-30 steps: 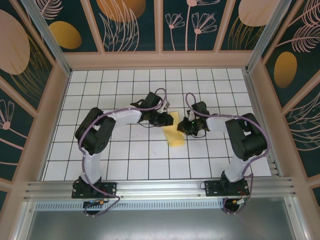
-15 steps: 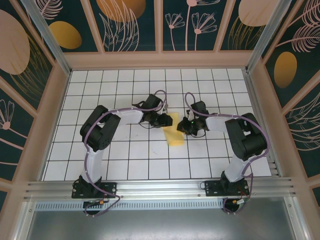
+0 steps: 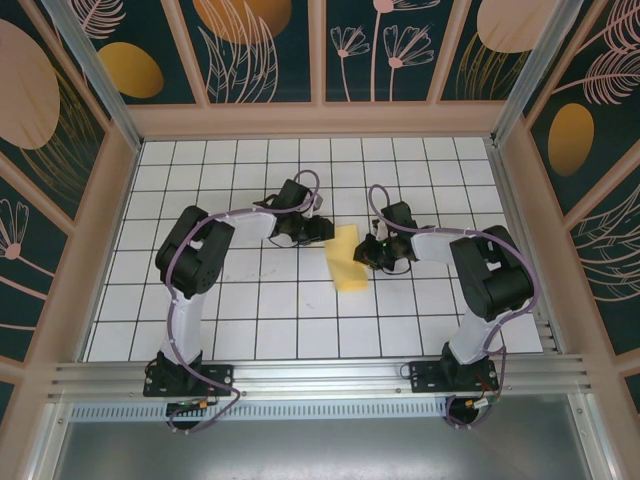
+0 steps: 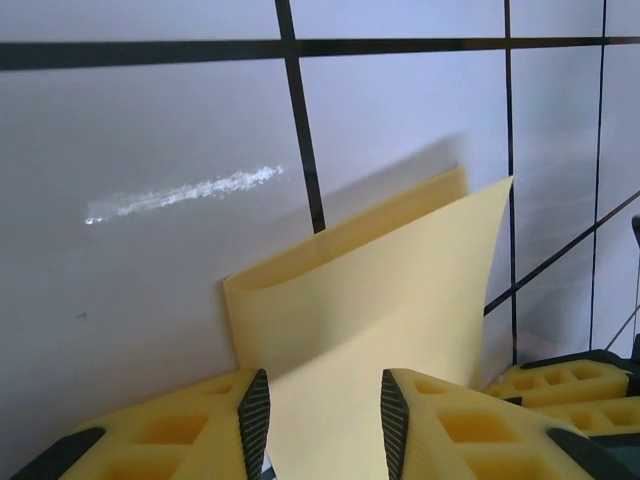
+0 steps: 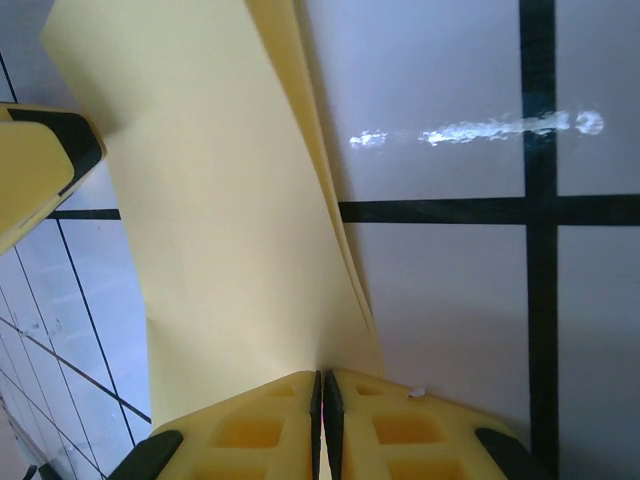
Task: Fold a paper plane with a square sheet of paper (fold left side to right side)
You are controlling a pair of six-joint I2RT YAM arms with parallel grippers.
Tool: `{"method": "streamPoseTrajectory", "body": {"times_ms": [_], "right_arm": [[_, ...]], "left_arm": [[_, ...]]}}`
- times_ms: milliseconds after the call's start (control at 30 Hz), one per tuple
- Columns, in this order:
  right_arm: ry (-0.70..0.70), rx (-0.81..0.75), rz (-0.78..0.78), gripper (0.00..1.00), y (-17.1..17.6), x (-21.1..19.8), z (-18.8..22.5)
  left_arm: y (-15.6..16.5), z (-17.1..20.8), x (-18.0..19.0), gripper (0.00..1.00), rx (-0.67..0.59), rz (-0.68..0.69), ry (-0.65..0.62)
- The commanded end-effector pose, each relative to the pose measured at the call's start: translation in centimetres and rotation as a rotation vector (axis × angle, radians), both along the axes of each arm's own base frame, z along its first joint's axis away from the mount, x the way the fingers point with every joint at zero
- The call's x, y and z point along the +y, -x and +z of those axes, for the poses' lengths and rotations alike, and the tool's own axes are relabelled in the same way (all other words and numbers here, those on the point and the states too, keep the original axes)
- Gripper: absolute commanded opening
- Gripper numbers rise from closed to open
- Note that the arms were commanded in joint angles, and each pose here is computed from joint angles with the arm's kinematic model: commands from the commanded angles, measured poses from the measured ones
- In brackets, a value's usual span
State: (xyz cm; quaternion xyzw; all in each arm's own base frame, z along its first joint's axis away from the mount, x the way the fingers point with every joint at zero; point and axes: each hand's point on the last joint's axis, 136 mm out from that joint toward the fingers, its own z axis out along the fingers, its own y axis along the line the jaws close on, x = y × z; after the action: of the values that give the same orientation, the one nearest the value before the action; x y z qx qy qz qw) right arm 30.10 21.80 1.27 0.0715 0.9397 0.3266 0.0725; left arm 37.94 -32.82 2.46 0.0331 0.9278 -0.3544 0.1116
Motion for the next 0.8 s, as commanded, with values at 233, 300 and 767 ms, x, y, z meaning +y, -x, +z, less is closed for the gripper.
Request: {"method": "streamPoseTrajectory", "body": {"times_ms": [233, 300, 767], "right_arm": [[0.167, 0.127, -0.019, 0.16, 2.6, -2.7, -4.0], [0.168, 0.125, -0.021, 0.16, 2.5, -2.8, -3.9], [0.170, 0.124, -0.020, 0.16, 2.3, -2.7, -4.0]], "left_arm": [[-3.0, 0.1, 1.8, 0.39, -0.068, 0.058, -0.060], [-3.0, 1.5, 2.2, 0.39, -0.101, 0.064, -0.068], [1.4, 3.7, -2.9, 0.37, -0.059, -0.108, 0.143]]}}
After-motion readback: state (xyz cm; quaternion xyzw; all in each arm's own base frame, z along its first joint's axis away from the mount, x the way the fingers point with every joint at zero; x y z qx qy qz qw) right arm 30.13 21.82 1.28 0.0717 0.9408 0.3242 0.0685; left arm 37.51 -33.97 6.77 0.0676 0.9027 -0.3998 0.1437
